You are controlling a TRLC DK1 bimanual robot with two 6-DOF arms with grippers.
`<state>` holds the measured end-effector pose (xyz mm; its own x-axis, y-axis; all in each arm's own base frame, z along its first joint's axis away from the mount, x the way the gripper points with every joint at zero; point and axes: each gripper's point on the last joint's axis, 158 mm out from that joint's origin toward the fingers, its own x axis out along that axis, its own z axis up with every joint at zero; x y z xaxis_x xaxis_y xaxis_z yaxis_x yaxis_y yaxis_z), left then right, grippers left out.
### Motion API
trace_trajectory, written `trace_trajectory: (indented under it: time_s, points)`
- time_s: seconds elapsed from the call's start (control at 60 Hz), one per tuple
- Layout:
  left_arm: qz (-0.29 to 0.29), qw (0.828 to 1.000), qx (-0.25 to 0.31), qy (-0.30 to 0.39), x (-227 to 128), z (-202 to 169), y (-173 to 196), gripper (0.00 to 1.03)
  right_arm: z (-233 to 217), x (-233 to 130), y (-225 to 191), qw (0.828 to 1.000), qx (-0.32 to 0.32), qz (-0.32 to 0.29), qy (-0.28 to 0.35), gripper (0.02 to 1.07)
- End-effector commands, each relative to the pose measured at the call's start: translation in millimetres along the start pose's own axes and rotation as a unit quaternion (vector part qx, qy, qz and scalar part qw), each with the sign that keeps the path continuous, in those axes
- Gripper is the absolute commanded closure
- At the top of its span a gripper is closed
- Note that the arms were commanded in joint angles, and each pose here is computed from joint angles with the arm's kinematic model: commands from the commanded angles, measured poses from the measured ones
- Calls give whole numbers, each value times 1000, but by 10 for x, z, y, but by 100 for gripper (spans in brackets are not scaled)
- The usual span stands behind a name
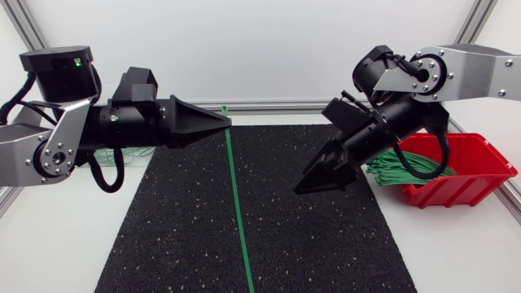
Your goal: Take a green cable tie from the red box, thread the tail through the head to close it, then place it in the transparent bin on the left.
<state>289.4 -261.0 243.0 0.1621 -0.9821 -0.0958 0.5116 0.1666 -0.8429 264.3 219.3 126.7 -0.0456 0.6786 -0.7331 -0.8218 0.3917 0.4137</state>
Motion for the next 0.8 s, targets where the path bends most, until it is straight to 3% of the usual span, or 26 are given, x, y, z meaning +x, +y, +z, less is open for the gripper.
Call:
trace_trajectory:
  time_s: [0.0,0.1,0.267,0.417,0.5,0.617,0.7,0.783]
  points:
    - [-4,1000,10,0,-33,33,-31,99,-13,-41,6,1000,-19,-17,12,6]
    - [-4,1000,11,1,-34,15,-15,99,-61,-47,17,999,-17,-20,18,6]
    - [-3,1000,15,1,-34,14,-14,99,16,-40,138,993,-108,-42,-14,6]
    - [-3,1000,18,1,-41,14,-20,99,-33,3,-68,981,-141,-134,7,6]
    - [-1,1000,20,0,-53,12,-18,99,-157,74,-83,973,-146,-170,49,6]
    - [0,1000,19,-2,-67,19,-15,99,-231,135,-27,970,-161,-174,62,6]
    - [1,1000,17,-1,-70,16,-20,99,-303,137,-147,957,-201,-195,74,6]
    - [2,1000,13,1,-69,15,-21,99,-77,22,-328,933,-243,-264,12,6]
